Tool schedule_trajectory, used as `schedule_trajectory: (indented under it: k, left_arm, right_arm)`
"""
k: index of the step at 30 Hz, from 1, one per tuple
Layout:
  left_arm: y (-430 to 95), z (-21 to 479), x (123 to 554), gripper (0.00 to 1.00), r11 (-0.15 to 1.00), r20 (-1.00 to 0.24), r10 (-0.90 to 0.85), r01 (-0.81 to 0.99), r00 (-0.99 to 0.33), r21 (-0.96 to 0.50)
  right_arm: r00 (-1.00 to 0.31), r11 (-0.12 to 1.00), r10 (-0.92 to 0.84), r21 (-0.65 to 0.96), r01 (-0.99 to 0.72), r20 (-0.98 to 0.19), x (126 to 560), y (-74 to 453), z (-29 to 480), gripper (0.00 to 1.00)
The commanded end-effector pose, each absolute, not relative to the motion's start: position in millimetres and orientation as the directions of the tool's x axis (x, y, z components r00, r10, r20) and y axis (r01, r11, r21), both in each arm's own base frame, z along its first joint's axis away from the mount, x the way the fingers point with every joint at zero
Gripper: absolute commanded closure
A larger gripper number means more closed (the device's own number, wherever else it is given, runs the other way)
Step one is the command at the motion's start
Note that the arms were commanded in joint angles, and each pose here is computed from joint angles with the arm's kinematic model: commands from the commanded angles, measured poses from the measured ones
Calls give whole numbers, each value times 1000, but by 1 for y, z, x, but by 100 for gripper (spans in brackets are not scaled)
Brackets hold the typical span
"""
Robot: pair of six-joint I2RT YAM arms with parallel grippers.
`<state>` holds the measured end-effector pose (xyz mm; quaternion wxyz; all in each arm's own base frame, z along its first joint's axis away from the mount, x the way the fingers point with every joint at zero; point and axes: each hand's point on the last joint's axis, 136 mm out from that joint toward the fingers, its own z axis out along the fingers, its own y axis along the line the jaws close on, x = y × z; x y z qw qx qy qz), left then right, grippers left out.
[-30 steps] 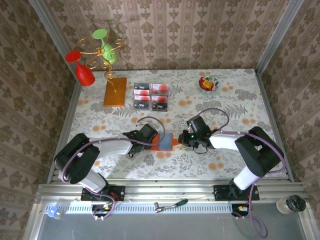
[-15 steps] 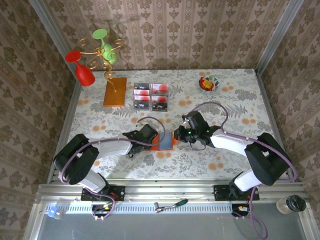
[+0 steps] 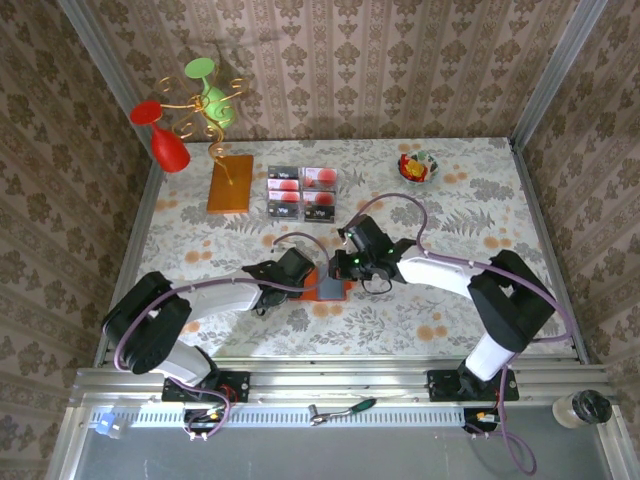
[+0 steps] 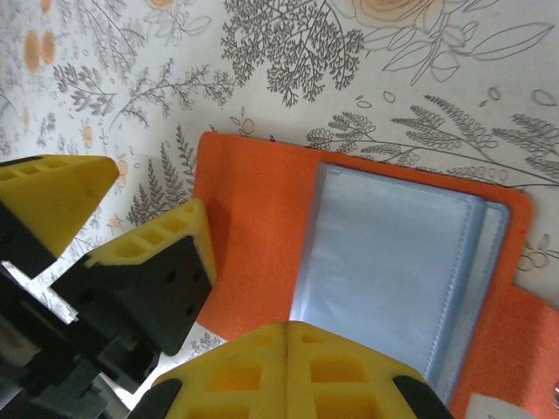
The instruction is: Put the credit cards into the card holder
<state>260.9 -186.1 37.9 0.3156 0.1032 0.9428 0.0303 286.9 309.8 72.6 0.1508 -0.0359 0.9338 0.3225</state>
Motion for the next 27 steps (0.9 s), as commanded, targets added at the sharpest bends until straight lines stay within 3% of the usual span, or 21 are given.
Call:
schedule_trajectory:
  k: [1, 13, 27]
  left_arm:
    - [-179, 43, 258, 25, 982, -597, 190, 144, -779, 125]
    - [-175, 45, 258, 25, 986, -604, 168, 122, -779, 117]
    - [-172, 56, 257, 26, 996, -595, 89, 75, -799, 48]
  right_arm:
    - [-953, 770, -14, 605, -202, -301, 287, 329, 75, 100]
    - [-974, 755, -12, 637, -157, -225, 292, 362, 42, 100]
    - [-982, 776, 81, 629, -44, -168, 290, 352, 12, 100]
